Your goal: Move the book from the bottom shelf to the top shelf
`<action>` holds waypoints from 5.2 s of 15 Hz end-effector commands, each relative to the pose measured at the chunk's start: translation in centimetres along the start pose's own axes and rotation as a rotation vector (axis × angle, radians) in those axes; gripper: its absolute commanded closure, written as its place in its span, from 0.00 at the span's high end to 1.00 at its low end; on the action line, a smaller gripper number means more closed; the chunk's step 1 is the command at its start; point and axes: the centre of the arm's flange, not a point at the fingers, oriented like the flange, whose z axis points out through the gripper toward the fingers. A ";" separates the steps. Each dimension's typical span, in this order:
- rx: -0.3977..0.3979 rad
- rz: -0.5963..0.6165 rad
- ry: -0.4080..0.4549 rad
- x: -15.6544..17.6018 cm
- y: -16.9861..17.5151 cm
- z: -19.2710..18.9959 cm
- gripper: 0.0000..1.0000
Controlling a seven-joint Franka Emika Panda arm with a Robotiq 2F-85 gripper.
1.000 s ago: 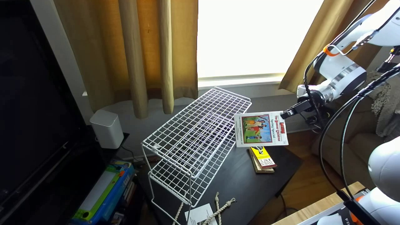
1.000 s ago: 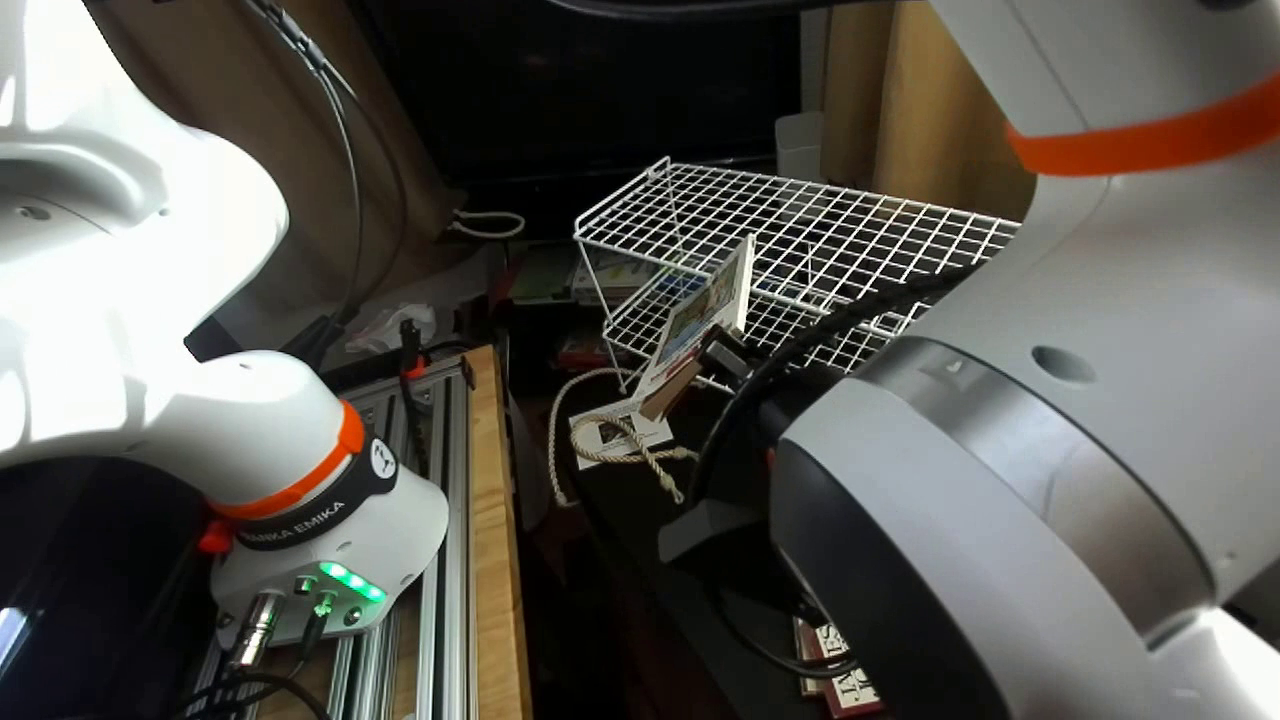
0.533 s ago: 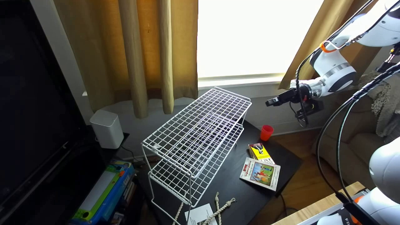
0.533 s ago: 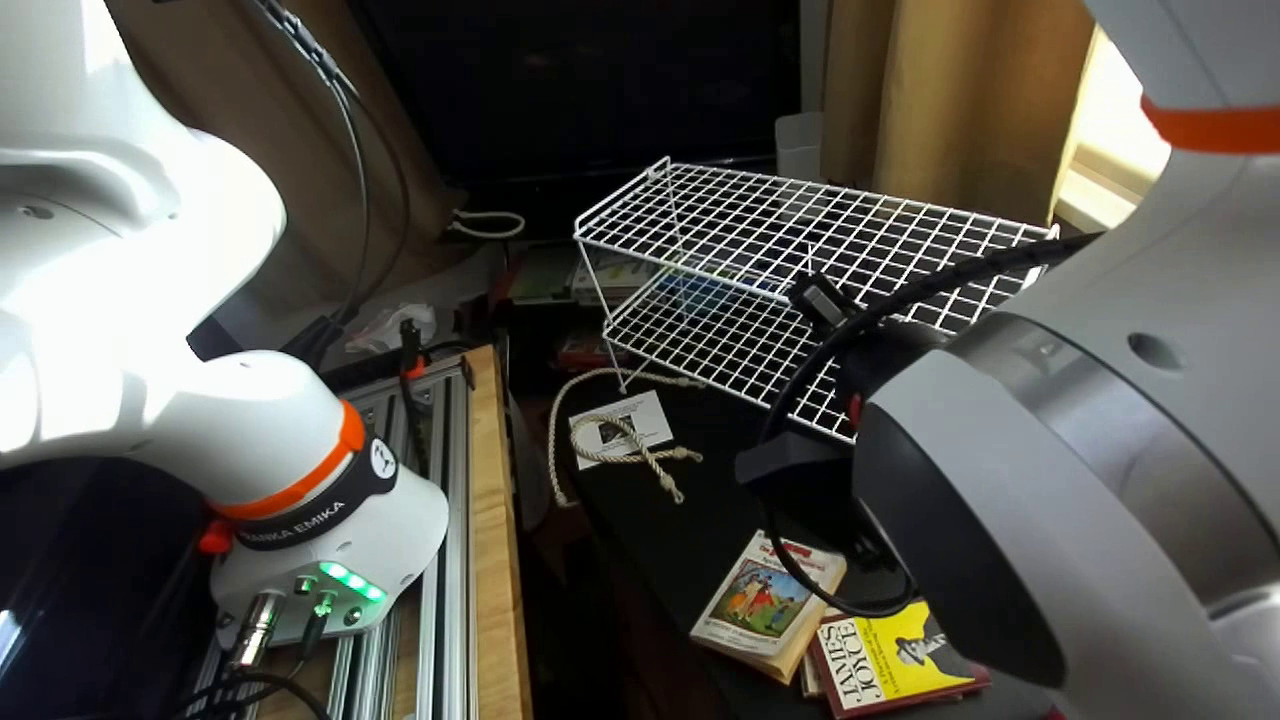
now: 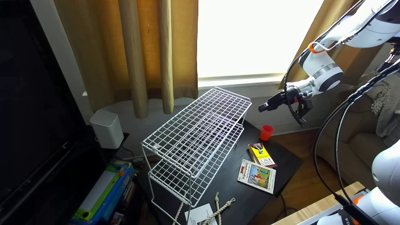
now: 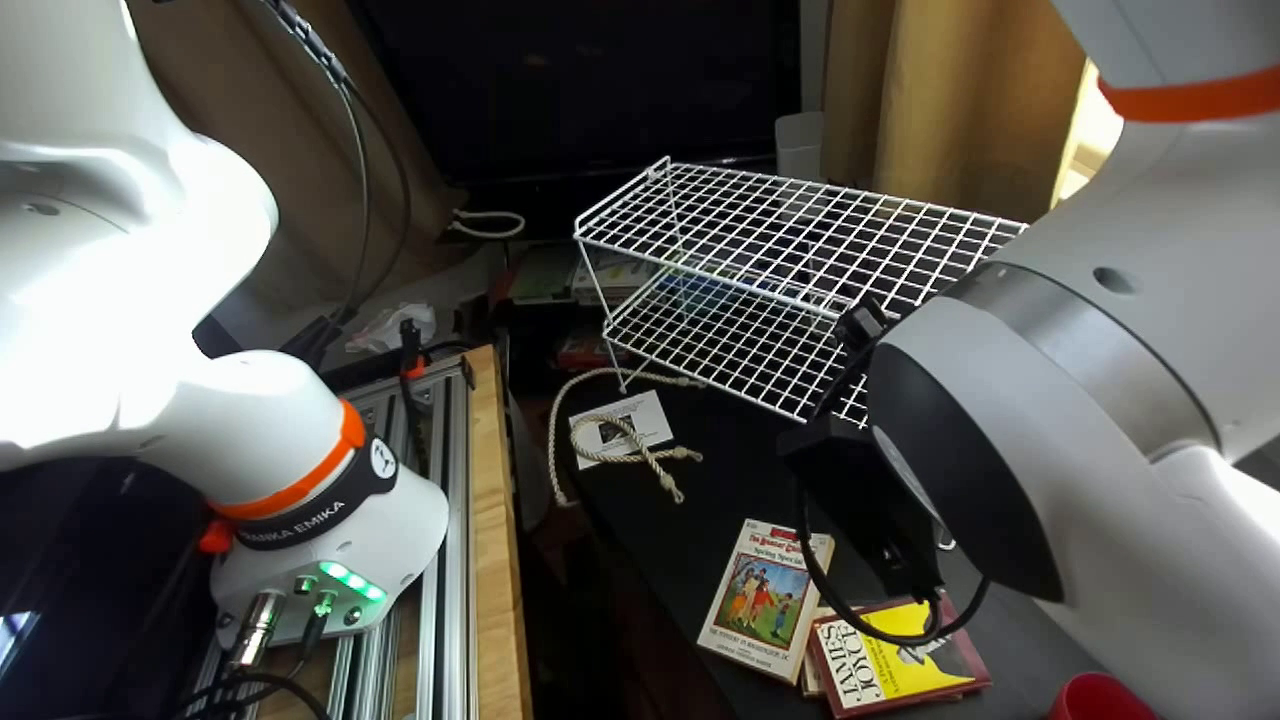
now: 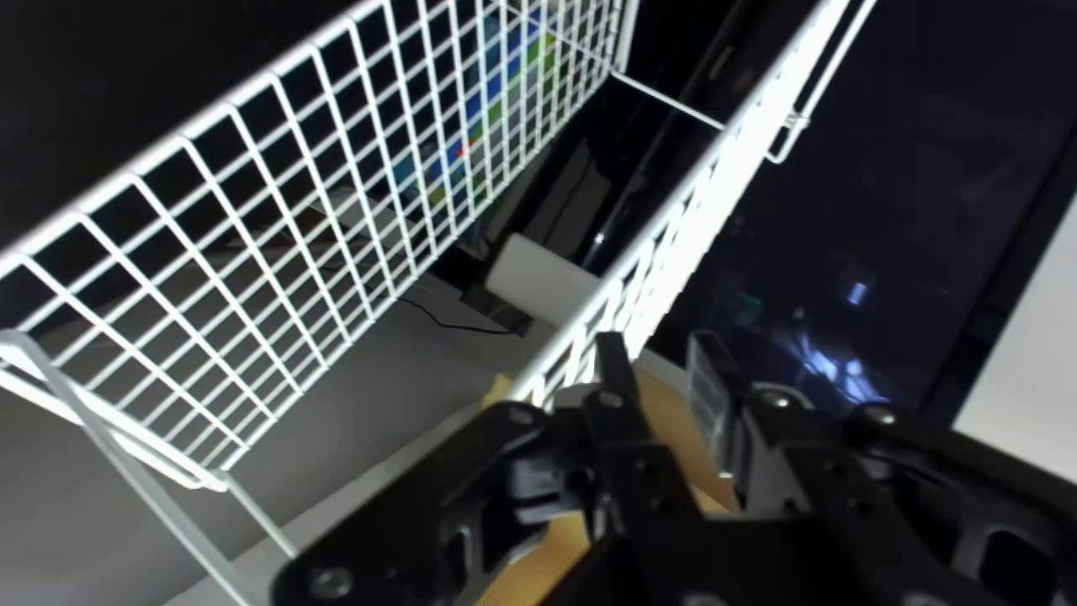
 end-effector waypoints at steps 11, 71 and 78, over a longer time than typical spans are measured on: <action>-0.590 0.180 -0.425 -6.3 8.0 7.1 1.00; -0.390 -0.076 -0.710 -7.8 10.6 11.8 0.01; -0.390 -0.028 -0.701 -6.7 5.0 10.5 0.01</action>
